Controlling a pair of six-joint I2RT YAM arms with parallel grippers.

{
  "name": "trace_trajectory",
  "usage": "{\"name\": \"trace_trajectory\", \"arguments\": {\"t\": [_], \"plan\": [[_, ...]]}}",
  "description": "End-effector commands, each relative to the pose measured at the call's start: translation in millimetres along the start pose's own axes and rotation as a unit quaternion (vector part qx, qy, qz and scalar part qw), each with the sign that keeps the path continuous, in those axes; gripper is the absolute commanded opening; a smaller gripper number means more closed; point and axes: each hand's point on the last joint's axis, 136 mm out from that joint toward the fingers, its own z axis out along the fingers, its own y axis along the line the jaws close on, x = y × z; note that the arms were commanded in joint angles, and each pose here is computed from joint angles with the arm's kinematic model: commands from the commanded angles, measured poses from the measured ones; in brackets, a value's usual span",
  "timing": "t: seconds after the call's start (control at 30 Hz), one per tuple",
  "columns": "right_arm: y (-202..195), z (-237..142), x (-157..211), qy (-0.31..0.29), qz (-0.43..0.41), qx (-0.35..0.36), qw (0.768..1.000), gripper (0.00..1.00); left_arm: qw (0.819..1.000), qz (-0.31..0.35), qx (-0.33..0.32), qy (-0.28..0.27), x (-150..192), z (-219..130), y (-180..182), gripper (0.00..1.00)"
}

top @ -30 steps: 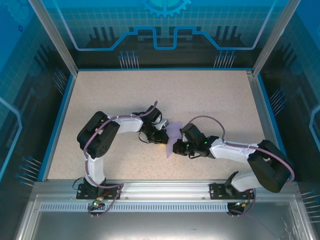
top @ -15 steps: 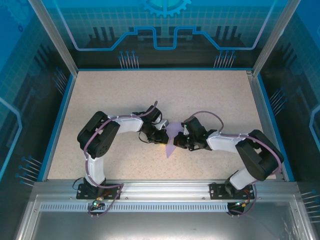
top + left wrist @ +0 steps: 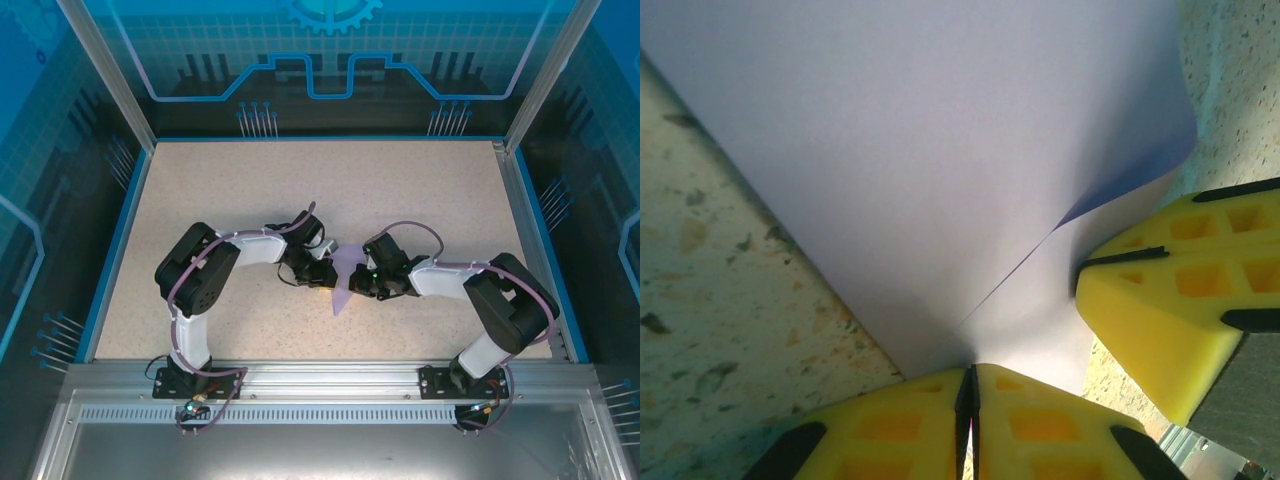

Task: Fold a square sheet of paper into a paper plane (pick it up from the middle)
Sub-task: Third fold the triangle at the center of the table.

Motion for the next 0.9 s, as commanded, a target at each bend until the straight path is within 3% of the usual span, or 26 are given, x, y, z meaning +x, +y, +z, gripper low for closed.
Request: {"name": "trace_trajectory", "arguments": {"t": [0.0,0.53,0.87], "plan": [[-26.8,1.3,2.2,0.003,0.012,0.055,0.998,0.05,0.994,-0.028,-0.099,0.029,19.6,16.6,54.9,0.13],[-36.6,7.4,12.9,0.017,0.023,0.055,0.998,0.05,0.998,-0.018,-0.059,-0.02,-1.0,-22.1,7.5,0.24],[-32.2,10.4,15.6,0.017,0.037,0.027,0.999,0.05,0.995,-0.051,-0.065,-0.056,7.0,-37.4,-1.5,0.43]]}}
